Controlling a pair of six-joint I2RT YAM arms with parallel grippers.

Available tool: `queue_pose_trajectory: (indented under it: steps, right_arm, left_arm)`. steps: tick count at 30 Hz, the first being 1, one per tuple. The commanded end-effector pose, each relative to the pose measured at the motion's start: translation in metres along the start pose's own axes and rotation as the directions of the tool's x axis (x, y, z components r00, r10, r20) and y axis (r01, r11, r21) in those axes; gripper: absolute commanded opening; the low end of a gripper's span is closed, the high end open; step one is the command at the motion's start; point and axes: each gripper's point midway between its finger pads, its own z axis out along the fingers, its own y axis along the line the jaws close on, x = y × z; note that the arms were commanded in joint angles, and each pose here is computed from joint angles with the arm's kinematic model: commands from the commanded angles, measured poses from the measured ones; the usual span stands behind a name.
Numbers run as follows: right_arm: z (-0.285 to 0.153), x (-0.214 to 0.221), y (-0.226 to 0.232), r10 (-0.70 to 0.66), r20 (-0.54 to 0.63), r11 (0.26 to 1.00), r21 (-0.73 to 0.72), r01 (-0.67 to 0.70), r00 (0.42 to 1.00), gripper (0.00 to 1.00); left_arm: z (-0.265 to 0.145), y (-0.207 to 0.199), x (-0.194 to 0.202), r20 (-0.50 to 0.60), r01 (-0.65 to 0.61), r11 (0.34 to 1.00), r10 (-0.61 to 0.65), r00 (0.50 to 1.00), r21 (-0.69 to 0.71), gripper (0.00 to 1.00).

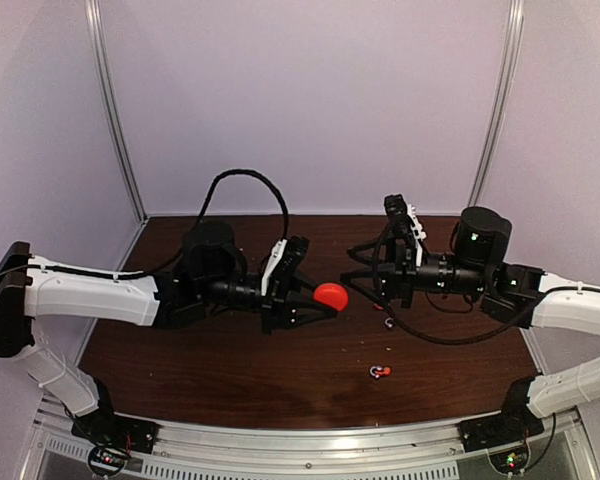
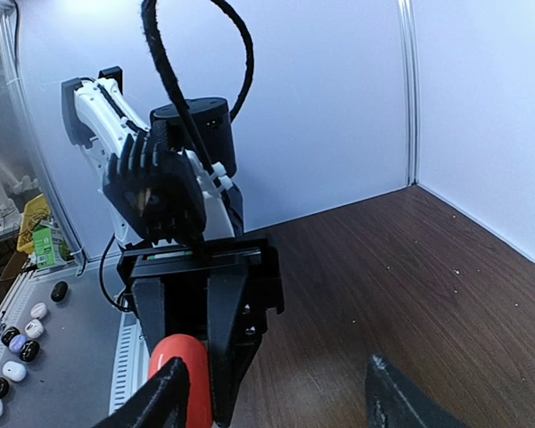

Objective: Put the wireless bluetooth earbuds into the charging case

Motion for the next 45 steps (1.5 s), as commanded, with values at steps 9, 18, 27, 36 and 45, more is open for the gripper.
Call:
queue_pose_trajectory:
  steps: [9,18,27,36,45]
  right_arm:
    - [0.004,-0.002,0.027,-0.051,-0.006,0.992,-0.112,0.050,0.999,0.85]
    - [0.017,0.014,0.008,-0.032,-0.078,0.999,-0.017,0.031,0.996,0.88]
    - [0.013,0.004,0.004,-0.001,-0.038,1.000,-0.007,0.001,0.999,0.88]
    - [0.004,-0.011,0.001,0.025,0.014,0.999,-0.023,-0.025,1.000,0.88]
    - [-0.002,-0.021,0.000,0.023,0.039,1.000,-0.017,-0.022,0.999,0.87]
  left_arm:
    - [0.003,-0.005,-0.024,0.050,-0.036,0.999,0.034,0.998,0.033,0.06]
    - [0.002,-0.008,-0.027,0.055,-0.050,0.998,0.047,0.997,0.045,0.06]
    - [0.001,-0.013,-0.023,0.054,-0.075,0.996,0.072,0.996,0.056,0.06]
    - [0.000,-0.015,-0.022,0.053,-0.089,0.994,0.086,0.995,0.065,0.06]
    - [0.000,-0.015,-0.019,0.049,-0.095,0.993,0.092,0.995,0.063,0.05]
